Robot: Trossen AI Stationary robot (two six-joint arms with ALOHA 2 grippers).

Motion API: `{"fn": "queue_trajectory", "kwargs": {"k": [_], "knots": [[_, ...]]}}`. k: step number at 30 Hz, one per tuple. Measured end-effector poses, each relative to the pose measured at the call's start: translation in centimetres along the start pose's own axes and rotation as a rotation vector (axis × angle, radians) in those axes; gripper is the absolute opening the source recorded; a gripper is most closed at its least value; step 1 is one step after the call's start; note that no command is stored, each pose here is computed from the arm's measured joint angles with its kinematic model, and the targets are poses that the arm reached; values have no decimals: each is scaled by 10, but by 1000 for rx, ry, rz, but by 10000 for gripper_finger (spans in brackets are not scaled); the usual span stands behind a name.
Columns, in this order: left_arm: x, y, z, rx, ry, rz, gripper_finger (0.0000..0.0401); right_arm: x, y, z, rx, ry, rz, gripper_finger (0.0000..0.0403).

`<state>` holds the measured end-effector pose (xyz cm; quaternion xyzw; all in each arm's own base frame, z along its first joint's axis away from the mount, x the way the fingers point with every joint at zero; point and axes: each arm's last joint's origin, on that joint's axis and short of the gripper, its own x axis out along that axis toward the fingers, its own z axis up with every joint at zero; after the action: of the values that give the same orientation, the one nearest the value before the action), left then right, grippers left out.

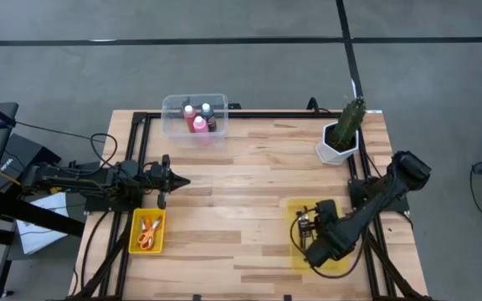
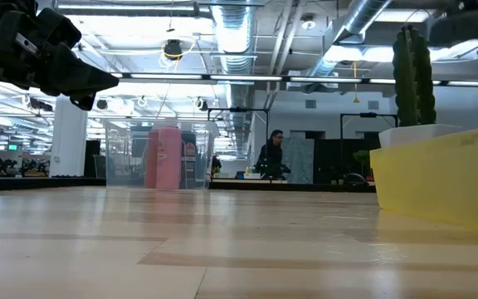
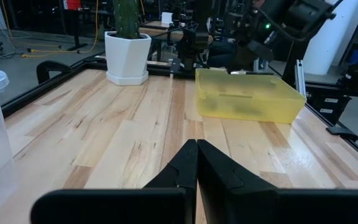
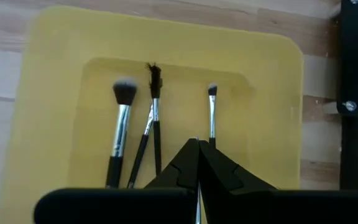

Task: Pick & Place Paint Supplies
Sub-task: Put the liner brush into the yellow bin

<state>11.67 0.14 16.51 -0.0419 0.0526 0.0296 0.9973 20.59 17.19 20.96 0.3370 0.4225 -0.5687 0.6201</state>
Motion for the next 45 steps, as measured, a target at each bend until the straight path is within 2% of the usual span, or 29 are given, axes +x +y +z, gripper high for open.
{"fn": "queue_trajectory", "kwargs": {"k": [7,18,45], "knots": [[0,0,0,0,0,0,1,20,-9,-4,-24,-34,-28,0],[0,0,0,0,0,5,1,47,-8,-7,10,-47,27,0],[0,0,0,0,0,1,1,56,-3,-2,31,-89,45,0]]}}
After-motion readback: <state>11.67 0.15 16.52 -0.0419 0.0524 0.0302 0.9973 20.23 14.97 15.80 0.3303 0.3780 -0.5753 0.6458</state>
